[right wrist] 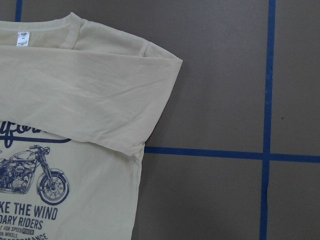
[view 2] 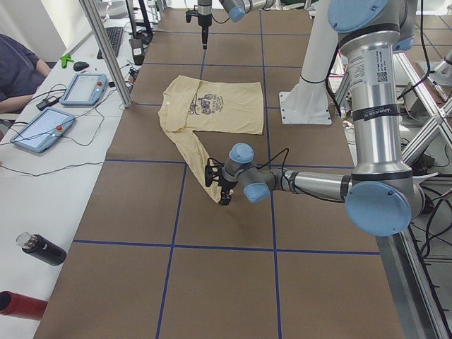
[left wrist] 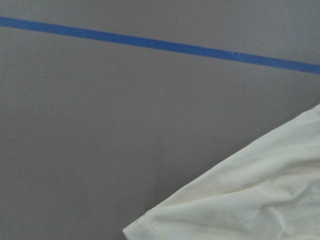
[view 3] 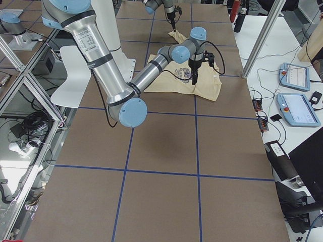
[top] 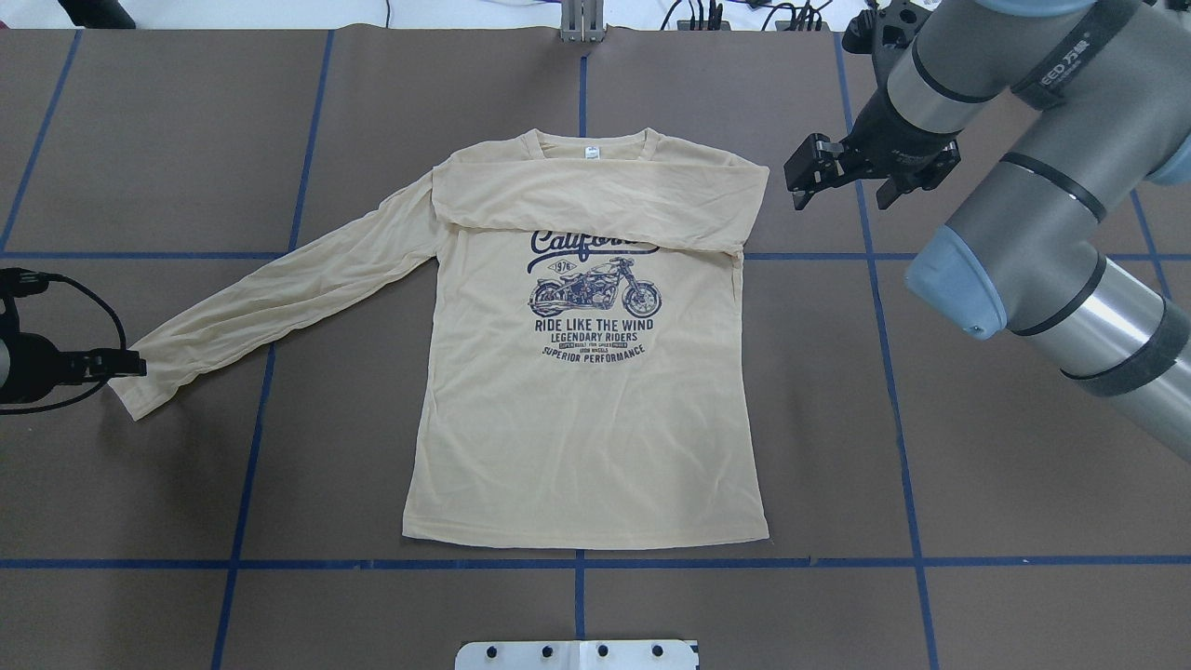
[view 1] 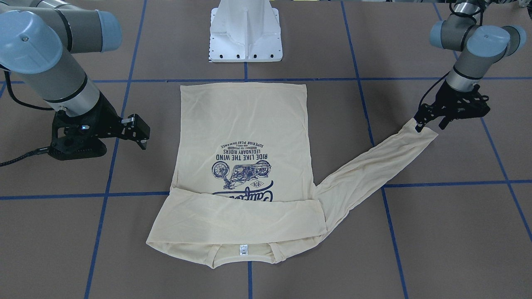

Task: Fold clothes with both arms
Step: 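Release the sleeve near the collar and lift the right gripper away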

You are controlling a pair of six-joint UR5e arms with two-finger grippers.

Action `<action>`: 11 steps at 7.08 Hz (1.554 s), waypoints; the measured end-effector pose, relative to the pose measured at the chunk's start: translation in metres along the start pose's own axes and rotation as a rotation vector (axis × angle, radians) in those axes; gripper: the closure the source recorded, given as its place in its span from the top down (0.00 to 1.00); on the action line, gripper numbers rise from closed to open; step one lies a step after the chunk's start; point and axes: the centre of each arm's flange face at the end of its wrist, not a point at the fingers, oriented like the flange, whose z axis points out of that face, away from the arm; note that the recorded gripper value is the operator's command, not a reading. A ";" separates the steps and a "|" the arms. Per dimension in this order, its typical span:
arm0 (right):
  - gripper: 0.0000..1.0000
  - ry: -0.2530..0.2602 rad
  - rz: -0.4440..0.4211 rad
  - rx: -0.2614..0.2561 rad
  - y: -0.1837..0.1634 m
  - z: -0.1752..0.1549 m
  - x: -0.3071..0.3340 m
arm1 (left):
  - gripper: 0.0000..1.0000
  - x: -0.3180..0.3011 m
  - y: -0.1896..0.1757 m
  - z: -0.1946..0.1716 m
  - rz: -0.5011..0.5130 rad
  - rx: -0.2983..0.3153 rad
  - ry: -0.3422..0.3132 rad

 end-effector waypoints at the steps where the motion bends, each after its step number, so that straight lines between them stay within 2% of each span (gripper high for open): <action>1: 1.00 -0.002 -0.001 0.001 0.000 -0.001 -0.001 | 0.79 -0.002 0.001 0.002 0.001 -0.005 -0.007; 2: 1.00 -0.002 -0.001 0.002 0.000 -0.001 -0.002 | 0.78 -0.005 0.002 0.005 -0.001 -0.008 -0.014; 3: 1.00 -0.004 -0.002 0.003 0.000 -0.002 -0.002 | 0.72 -0.007 0.003 0.007 -0.002 -0.011 -0.020; 5: 1.00 -0.005 -0.004 0.005 0.001 -0.003 -0.003 | 0.46 -0.011 0.003 0.010 -0.004 -0.014 -0.028; 7: 1.00 -0.005 -0.003 0.005 0.002 -0.004 -0.001 | 0.08 -0.010 0.003 0.011 -0.004 -0.016 -0.029; 8: 1.00 -0.006 -0.003 0.007 0.002 -0.005 0.000 | 0.00 -0.007 0.002 0.012 -0.005 -0.017 -0.032; 11: 1.00 -0.004 0.000 0.005 0.005 -0.004 0.005 | 0.00 0.002 0.000 0.009 -0.005 -0.019 -0.029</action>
